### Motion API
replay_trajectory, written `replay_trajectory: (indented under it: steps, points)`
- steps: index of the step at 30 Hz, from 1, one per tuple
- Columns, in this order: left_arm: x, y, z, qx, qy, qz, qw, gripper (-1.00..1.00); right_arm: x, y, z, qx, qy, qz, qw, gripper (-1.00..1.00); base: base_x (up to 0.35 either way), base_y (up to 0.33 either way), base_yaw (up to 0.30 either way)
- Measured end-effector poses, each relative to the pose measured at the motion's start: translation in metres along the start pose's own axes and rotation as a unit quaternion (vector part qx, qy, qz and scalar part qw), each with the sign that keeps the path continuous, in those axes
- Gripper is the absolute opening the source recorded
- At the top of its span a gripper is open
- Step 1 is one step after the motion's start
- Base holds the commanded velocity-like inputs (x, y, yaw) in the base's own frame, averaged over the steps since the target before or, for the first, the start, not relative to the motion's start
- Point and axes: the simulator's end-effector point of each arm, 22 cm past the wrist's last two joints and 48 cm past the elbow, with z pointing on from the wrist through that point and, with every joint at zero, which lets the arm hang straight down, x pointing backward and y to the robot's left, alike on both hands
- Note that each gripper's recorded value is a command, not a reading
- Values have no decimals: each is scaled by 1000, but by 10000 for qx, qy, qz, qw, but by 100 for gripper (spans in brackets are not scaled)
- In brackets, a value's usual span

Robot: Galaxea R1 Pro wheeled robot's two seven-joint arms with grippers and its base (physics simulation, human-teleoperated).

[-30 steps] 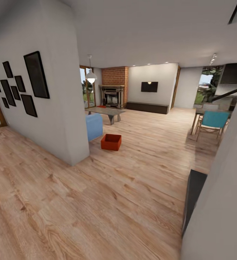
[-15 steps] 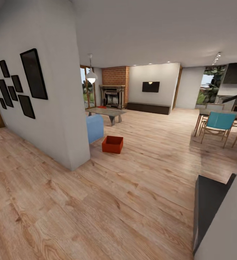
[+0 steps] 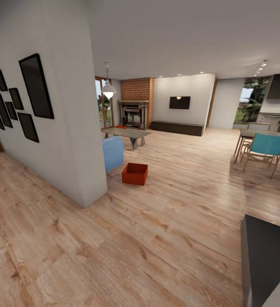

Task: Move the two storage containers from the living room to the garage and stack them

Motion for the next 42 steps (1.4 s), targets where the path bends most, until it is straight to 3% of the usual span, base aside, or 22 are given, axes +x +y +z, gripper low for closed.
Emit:
replay_trajectory:
  steps: [42]
  points:
    - [1, 0, 0, -6, 23, -44, 10000, 100, 0, -1, 0, 25, 5, 60, 10000, 100, 322, 114, 0]
